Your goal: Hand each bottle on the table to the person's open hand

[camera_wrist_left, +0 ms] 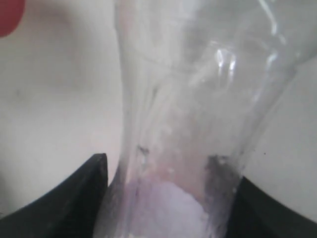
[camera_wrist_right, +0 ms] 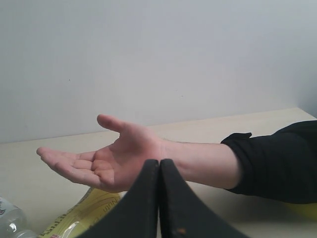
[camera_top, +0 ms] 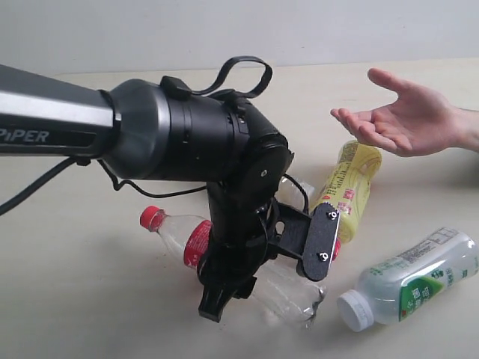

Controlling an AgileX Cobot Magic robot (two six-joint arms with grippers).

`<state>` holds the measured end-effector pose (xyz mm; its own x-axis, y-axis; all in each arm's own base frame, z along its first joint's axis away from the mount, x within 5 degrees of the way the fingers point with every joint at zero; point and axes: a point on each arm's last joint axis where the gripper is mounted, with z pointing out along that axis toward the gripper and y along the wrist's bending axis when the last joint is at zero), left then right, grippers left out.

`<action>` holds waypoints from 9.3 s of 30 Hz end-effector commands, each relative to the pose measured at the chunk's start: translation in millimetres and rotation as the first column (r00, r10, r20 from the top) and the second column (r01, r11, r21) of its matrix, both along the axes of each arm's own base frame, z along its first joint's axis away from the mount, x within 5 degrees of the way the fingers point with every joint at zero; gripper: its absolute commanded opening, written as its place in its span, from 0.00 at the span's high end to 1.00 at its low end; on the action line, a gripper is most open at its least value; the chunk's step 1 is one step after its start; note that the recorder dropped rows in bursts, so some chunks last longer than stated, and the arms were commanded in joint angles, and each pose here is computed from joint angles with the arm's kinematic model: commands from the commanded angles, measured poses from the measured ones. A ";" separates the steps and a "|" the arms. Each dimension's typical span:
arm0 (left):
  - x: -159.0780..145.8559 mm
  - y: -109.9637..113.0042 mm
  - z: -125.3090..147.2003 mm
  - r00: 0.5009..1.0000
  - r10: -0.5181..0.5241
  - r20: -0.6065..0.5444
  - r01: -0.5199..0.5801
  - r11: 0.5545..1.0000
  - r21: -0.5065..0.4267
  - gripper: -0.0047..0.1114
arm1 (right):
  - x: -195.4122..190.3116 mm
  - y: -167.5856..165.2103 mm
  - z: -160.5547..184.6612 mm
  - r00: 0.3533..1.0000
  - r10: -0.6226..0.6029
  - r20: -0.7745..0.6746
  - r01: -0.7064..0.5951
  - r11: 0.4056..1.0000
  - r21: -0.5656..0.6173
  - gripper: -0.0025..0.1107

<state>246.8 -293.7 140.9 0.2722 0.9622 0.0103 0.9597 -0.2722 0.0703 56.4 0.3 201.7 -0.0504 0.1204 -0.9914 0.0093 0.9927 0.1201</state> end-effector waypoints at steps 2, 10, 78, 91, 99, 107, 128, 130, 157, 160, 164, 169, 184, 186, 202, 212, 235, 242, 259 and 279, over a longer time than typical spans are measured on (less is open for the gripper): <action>-2.0 0.9 23.1 0.999 0.004 0.040 -0.003 0.999 -0.037 0.96 | 0.0 0.0 -0.5 1.000 0.002 0.006 -0.002 1.000 -0.006 0.98; -0.9 -0.1 55.9 0.984 0.160 0.082 -0.148 0.980 -0.134 0.96 | 0.0 0.0 -0.5 1.000 0.002 0.006 -0.002 1.000 -0.009 0.98; 150.8 -83.3 87.4 -0.090 0.464 -0.881 -0.886 -0.441 -0.142 0.96 | 0.0 0.0 -0.5 1.000 0.002 0.006 -0.002 1.000 -0.009 0.98; 152.5 -82.9 88.7 -0.039 0.480 -0.877 -0.882 -0.429 -0.196 0.75 | 0.0 0.0 -0.5 1.000 0.002 0.006 -0.002 1.000 -0.009 0.98; 154.1 -82.6 89.8 -0.019 0.479 -0.878 -0.873 -0.436 -0.218 0.39 | 0.0 0.0 -0.5 1.000 0.002 0.006 -0.002 1.000 -0.006 0.98; 154.6 -82.6 90.2 0.003 0.486 -0.874 -0.872 -0.427 -0.240 0.33 | 0.0 0.0 -0.5 1.000 0.002 0.006 -0.002 1.000 -0.006 0.98; 174.6 -43.2 112.0 0.011 0.529 -0.849 -0.860 -0.427 -0.277 0.28 | 0.0 0.0 -0.5 1.000 0.002 0.006 -0.002 1.000 -0.008 0.98; 178.1 -34.8 116.7 0.010 0.536 -0.844 -0.858 -0.429 -0.282 0.28 | 0.0 0.0 -0.5 1.000 0.002 0.006 -0.002 1.000 -0.008 0.98; 160.3 56.8 174.2 0.289 0.759 -0.583 -0.921 0.055 -0.385 0.95 | 0.0 0.0 -0.5 1.000 0.002 0.006 -0.002 1.000 -0.006 0.98; 151.6 59.0 169.9 0.329 0.764 -0.555 -0.930 0.162 -0.329 0.95 | 0.0 0.0 -0.5 1.000 0.002 0.006 -0.002 1.000 -0.006 0.98; 148.6 61.5 168.7 0.358 0.771 -0.526 -0.924 0.214 -0.316 0.95 | 0.0 0.0 -0.5 1.000 0.002 0.006 -0.002 1.000 -0.008 0.98; 135.6 70.8 161.8 0.321 0.787 -0.526 -0.943 0.210 -0.260 0.95 | 0.0 0.0 -0.5 1.000 0.002 0.006 -0.002 1.000 -0.008 0.98; -5.5 148.4 117.2 0.304 0.724 -0.619 -0.841 -0.101 -0.532 0.95 | 0.0 0.0 -0.5 1.000 0.002 0.006 -0.002 1.000 -0.007 0.98; -22.0 157.8 111.8 0.282 0.721 -0.632 -0.828 -0.150 -0.541 0.95 | 0.0 0.0 -0.5 1.000 0.002 0.006 -0.002 1.000 -0.007 0.98; -135.0 215.7 95.7 0.516 0.708 -0.483 -0.525 -0.184 -0.831 0.95 | 0.0 0.0 -0.5 1.000 0.002 0.006 -0.002 1.000 -0.008 0.98; -181.9 228.2 94.4 0.666 0.605 -0.437 -0.369 -0.243 -0.897 0.95 | 0.0 0.0 -0.5 1.000 0.002 0.006 -0.002 1.000 -0.008 0.98; -210.1 225.9 68.7 0.812 0.487 -0.321 -0.275 -0.166 -0.947 0.95 | 0.0 0.0 -0.5 1.000 0.002 0.006 -0.002 1.000 -0.009 0.98; -210.0 226.0 68.6 0.803 0.483 -0.349 -0.298 -0.182 -0.937 0.95 | 0.0 0.0 -0.5 1.000 0.002 0.006 -0.002 1.000 -0.006 0.98; -169.1 243.0 172.5 0.580 0.677 -0.453 -0.191 -0.427 -0.884 0.96 | 0.0 0.0 -0.5 1.000 0.002 0.006 -0.002 1.000 -0.007 0.98; 55.5 221.5 216.8 -0.127 0.757 0.641 -0.171 0.620 -0.766 0.96 | 0.0 0.0 -0.5 1.000 0.002 0.006 -0.002 1.000 -0.007 0.98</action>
